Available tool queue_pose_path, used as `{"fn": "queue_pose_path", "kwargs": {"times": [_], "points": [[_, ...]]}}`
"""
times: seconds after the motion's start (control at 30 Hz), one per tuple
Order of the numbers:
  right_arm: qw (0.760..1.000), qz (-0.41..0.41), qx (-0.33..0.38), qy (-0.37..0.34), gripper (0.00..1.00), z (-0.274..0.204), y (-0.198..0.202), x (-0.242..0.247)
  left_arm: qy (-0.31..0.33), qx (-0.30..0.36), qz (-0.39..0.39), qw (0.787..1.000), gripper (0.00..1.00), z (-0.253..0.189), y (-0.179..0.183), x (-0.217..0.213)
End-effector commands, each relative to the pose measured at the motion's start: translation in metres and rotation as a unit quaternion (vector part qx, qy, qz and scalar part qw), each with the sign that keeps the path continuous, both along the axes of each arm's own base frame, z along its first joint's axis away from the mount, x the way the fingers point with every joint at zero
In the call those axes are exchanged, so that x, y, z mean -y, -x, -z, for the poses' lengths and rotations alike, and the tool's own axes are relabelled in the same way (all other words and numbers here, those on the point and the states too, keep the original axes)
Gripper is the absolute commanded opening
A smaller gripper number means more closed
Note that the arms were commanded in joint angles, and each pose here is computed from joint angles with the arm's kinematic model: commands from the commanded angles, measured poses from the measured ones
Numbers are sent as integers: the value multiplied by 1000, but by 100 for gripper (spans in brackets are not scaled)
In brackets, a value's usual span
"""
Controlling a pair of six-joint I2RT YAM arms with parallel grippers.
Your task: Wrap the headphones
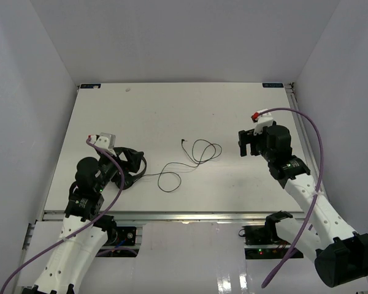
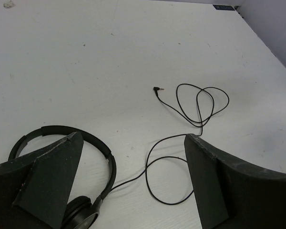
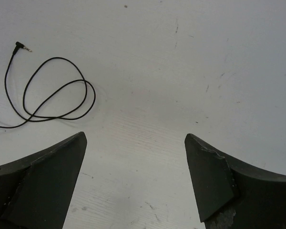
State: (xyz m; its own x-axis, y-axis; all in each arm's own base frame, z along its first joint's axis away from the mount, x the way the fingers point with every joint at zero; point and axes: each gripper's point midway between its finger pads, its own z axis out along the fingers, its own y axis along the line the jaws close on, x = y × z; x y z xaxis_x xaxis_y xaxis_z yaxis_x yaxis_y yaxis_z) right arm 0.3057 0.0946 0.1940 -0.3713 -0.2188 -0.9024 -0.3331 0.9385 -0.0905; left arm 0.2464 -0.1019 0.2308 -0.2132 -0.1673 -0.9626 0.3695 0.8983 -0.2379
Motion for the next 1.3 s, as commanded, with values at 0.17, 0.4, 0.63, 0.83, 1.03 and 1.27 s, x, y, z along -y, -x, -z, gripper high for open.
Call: {"fn": "queue_pose_path", "kwargs": {"times": [0.17, 0.4, 0.63, 0.83, 1.03, 1.27], "points": [[849, -528, 3, -21, 90, 0, 89, -114, -1, 18, -6, 1000, 98, -14, -1, -2], [818, -574, -40, 13, 97, 13, 55, -178, -3, 31, -29, 999, 98, -20, -2, -10], [816, -569, -98, 16, 95, 26, 15, -318, -2, 59, -92, 994, 98, -33, 1, -34], [858, -502, -111, 5, 98, 62, 7, -430, 6, 83, -149, 985, 98, -45, 6, -56], [907, -409, -103, -1, 96, 97, -20, -467, 5, 86, -145, 986, 98, -46, 6, -55], [916, -391, -83, 31, 88, 129, -40, -468, 4, 87, -133, 987, 98, -46, 6, -50]]}}
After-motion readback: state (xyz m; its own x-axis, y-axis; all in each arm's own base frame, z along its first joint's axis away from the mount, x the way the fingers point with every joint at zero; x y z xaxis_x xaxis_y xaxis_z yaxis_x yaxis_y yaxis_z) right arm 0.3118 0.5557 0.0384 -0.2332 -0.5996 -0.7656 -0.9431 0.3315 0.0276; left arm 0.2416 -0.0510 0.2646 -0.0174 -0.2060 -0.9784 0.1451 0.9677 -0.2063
